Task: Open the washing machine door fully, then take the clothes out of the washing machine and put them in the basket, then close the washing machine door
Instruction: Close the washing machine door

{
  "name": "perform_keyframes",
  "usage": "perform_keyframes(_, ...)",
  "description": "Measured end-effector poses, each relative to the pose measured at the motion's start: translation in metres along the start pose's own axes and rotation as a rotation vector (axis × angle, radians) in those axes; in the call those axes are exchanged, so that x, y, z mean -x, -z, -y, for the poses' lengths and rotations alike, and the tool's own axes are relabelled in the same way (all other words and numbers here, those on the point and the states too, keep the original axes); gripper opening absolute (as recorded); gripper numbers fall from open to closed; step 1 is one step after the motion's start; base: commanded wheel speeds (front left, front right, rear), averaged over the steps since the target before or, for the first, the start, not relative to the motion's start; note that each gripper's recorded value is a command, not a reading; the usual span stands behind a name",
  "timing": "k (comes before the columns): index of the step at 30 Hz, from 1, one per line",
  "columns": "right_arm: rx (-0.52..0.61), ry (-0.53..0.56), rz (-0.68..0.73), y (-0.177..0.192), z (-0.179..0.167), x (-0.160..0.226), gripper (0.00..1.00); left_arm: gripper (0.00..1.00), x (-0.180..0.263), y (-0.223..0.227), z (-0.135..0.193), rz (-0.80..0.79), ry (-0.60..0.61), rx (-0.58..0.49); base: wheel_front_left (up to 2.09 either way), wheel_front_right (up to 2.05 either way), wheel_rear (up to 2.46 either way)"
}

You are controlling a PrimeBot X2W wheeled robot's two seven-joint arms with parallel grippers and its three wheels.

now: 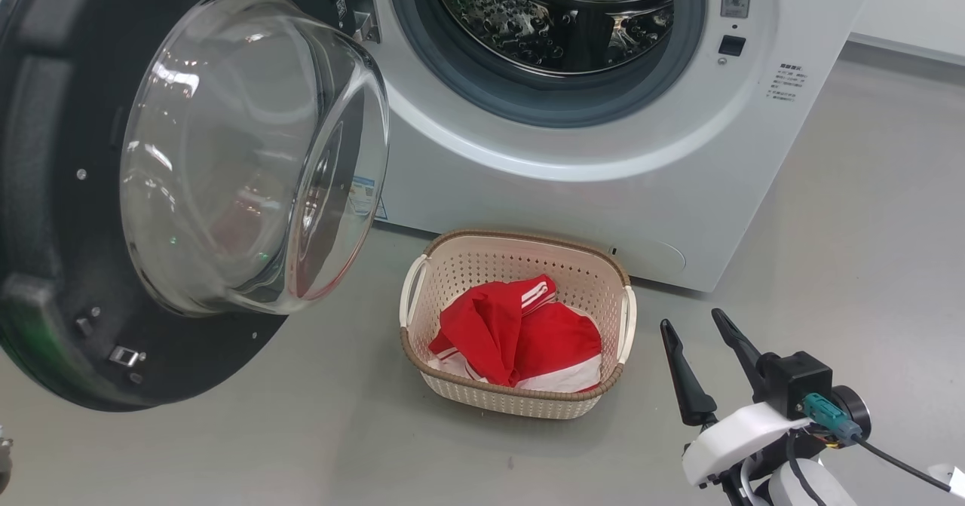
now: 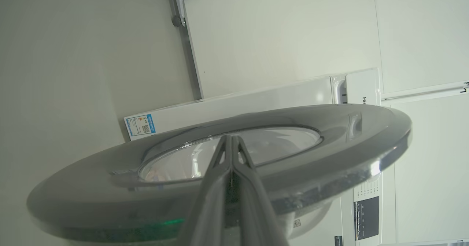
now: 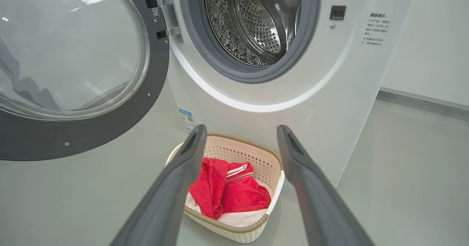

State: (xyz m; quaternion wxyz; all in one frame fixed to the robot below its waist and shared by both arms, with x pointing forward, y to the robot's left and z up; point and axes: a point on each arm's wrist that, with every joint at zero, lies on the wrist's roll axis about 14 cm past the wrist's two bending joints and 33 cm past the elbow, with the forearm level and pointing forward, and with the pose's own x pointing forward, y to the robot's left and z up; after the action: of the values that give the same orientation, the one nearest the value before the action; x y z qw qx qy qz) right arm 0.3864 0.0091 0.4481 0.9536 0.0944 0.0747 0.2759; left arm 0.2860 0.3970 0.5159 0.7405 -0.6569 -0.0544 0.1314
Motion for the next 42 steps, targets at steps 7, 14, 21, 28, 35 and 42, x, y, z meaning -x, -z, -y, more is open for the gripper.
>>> perform_keyframes(7, 0.004, 0.004, 0.000, 0.000, 0.001, 0.000, 1.00, 0.00, -0.003, 0.022, 0.006, -0.105, 0.030, 0.022, 0.00, 0.00, 0.00)
perform_keyframes(14, 0.006, 0.007, 0.001, 0.000, 0.002, 0.001, 1.00, 0.00, -0.005, 0.044, 0.016, -0.213, 0.069, 0.008, 0.00, 0.00, 0.00)
perform_keyframes(21, 0.008, 0.015, 0.011, -0.004, 0.005, 0.001, 1.00, 0.00, -0.003, 0.064, 0.025, -0.306, 0.111, 0.036, 0.00, 0.00, 0.00)
perform_keyframes(28, 0.007, 0.043, 0.022, -0.007, 0.014, 0.004, 1.00, 0.00, -0.002, 0.101, 0.029, -0.441, 0.145, 0.066, 0.00, 0.00, 0.00)
perform_keyframes(35, 0.010, 0.078, 0.028, -0.008, 0.025, 0.011, 1.00, 0.00, 0.001, 0.127, 0.038, -0.544, 0.187, 0.088, 0.00, 0.00, 0.00)
perform_keyframes(42, 0.005, 0.144, 0.034, -0.009, 0.044, 0.023, 1.00, 0.00, 0.003, 0.172, 0.053, -0.724, 0.236, 0.065, 0.00, 0.00, 0.00)
